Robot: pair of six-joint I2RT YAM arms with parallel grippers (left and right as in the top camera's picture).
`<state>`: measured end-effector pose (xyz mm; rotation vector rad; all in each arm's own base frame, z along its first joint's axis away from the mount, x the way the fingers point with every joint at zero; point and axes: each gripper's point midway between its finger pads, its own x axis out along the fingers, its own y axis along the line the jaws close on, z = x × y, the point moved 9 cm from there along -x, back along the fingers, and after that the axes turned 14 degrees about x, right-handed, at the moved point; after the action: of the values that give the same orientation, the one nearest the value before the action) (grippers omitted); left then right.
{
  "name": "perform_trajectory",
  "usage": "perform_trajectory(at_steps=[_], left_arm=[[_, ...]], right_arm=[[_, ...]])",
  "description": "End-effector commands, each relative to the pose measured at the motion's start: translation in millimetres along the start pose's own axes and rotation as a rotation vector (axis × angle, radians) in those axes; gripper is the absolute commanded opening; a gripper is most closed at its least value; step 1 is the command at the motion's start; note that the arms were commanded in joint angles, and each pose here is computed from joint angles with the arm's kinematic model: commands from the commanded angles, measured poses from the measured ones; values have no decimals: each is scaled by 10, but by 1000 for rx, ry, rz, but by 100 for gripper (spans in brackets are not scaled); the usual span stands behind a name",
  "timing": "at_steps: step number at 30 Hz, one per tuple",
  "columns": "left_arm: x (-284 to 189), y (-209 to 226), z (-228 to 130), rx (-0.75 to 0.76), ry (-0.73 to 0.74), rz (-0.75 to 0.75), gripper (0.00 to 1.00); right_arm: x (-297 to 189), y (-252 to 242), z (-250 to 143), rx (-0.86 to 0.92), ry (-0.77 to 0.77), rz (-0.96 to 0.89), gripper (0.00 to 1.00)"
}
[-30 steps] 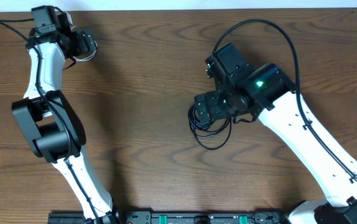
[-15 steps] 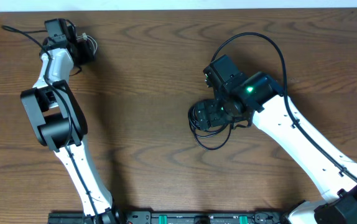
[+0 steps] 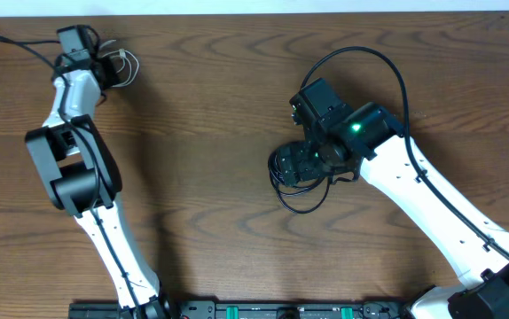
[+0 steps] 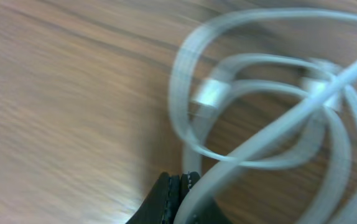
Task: Untangle cables
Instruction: 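Lower the white cable at the table's upper left corner and release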
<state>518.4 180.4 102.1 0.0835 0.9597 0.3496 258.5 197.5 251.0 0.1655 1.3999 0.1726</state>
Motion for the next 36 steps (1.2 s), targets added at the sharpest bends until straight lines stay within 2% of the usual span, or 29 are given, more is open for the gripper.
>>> perform_trajectory(at_steps=[1, 5, 6, 7, 8, 9, 19, 26, 33, 36], left_arm=[[-646, 550, 514, 33, -166, 240, 8], [-1136, 769, 828, 20, -332, 300, 8], [-1214, 807, 865, -2, -357, 305, 16], [-1265, 827, 887, -7, -374, 295, 45], [-1264, 821, 884, -5, -373, 283, 84], [-1250, 810, 860, 2, -359, 265, 98], [-709, 546, 268, 9, -84, 106, 98], [-465, 457, -53, 33, 74, 70, 98], [-432, 653, -138, -158, 89, 97, 99], [-406, 781, -215, -196, 104, 113, 99]], right_arm=[[12, 14, -25, -1, 17, 9, 99], [12, 15, -24, -1, 16, 10, 99], [12, 16, -25, -2, 16, 10, 99], [12, 15, -24, -1, 16, 10, 99], [12, 14, -24, -1, 16, 10, 99], [12, 16, -25, -2, 17, 10, 99], [12, 25, -34, -2, 26, 22, 99], [11, 13, -50, -1, 36, 14, 99], [11, 12, -52, 0, 38, 14, 99], [11, 12, -51, 0, 38, 14, 99]])
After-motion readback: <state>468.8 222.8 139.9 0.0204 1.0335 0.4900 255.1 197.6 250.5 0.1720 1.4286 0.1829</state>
